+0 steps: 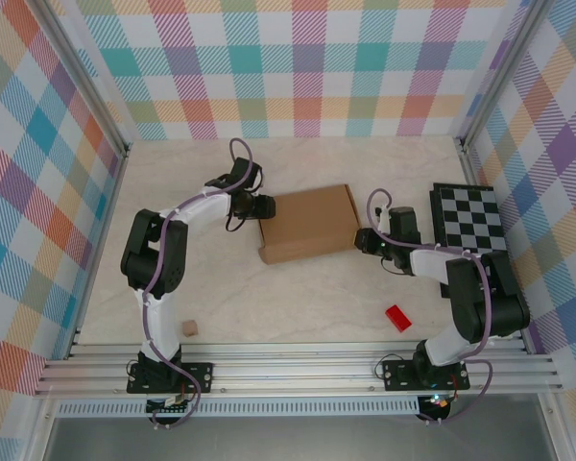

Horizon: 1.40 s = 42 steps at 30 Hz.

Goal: Fold the paper box

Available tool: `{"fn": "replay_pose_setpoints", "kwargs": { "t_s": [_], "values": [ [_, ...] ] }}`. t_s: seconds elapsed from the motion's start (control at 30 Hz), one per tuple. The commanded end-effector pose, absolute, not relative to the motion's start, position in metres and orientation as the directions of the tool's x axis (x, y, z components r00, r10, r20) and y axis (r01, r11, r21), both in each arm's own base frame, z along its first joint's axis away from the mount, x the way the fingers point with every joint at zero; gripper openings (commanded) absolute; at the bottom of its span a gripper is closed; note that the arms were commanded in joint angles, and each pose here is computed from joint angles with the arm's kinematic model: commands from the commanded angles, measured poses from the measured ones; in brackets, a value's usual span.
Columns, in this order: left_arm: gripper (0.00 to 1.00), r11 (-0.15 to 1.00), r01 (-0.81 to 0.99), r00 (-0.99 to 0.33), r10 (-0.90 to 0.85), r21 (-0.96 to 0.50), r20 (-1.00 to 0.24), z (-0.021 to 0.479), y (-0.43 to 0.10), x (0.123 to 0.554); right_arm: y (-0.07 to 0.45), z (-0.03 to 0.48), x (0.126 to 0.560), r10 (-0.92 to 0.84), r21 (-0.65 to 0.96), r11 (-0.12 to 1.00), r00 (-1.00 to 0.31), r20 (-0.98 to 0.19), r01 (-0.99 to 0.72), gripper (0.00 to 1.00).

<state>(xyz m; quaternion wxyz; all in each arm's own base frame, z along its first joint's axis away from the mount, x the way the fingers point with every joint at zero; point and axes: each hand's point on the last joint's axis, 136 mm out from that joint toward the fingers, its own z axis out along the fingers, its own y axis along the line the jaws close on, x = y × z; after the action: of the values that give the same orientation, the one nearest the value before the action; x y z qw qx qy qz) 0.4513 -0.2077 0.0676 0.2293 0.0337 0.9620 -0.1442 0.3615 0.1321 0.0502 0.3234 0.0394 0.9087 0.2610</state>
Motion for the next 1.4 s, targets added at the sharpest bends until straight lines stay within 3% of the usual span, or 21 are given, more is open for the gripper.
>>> {"fn": "replay_pose_setpoints", "kwargs": {
  "t_s": [0.0, 0.1, 0.27, 0.4, 0.57, 0.77, 1.0, 1.1, 1.17, 1.37],
  "values": [
    [0.53, 0.954, 0.1, -0.959, 0.016, -0.284, -0.284, 0.028, -0.209, 0.418, 0.122, 0.033, 0.361, 0.327, 0.5, 0.865, -0.793, -0.515, 0.032, 0.22],
    [0.54, 0.953, 0.093, -0.961, 0.01, -0.287, -0.277, 0.03, -0.21, 0.418, 0.118, 0.026, 0.359, 0.354, 0.496, 0.865, -0.798, -0.488, 0.08, 0.22],
    [0.69, 0.956, 0.061, -0.946, -0.036, -0.287, -0.321, 0.074, -0.205, 0.425, 0.113, 0.029, 0.357, 0.359, 0.483, 0.871, -0.788, -0.5, 0.091, 0.22],
    [0.74, 0.962, 0.005, -0.929, -0.096, -0.271, -0.358, 0.112, -0.188, 0.416, 0.11, 0.036, 0.357, 0.337, 0.456, 0.887, -0.782, -0.524, 0.077, 0.22],
    [0.74, 0.932, -0.01, -0.945, -0.127, -0.363, -0.301, 0.102, -0.2, 0.36, 0.11, 0.039, 0.357, 0.301, 0.435, 0.899, -0.792, -0.532, 0.049, 0.22],
    [0.74, 0.929, 0.08, -0.957, -0.03, -0.361, -0.29, 0.073, -0.225, 0.3, 0.114, 0.042, 0.359, 0.288, 0.441, 0.897, -0.796, -0.532, 0.03, 0.22],
    [0.74, 0.912, 0.14, -0.954, 0.02, -0.385, -0.299, 0.059, -0.253, 0.298, 0.116, 0.055, 0.361, 0.29, 0.45, 0.893, -0.792, -0.537, 0.022, 0.24],
    [0.74, 0.919, 0.141, -0.951, 0.023, -0.368, -0.307, 0.061, -0.259, 0.306, 0.114, 0.06, 0.36, 0.29, 0.437, 0.898, -0.802, -0.522, 0.04, 0.38],
    [0.74, 0.927, 0.134, -0.948, 0.017, -0.349, -0.317, 0.066, -0.257, 0.311, 0.111, 0.068, 0.359, 0.27, 0.41, 0.911, -0.805, -0.529, 0.036, 0.41],
    [0.72, 0.951, 0.138, -0.936, 0.034, -0.278, -0.352, 0.08, -0.243, 0.313, 0.108, 0.1, 0.362, 0.149, 0.318, 0.947, -0.825, -0.546, -0.039, 0.42]
  ]
}}
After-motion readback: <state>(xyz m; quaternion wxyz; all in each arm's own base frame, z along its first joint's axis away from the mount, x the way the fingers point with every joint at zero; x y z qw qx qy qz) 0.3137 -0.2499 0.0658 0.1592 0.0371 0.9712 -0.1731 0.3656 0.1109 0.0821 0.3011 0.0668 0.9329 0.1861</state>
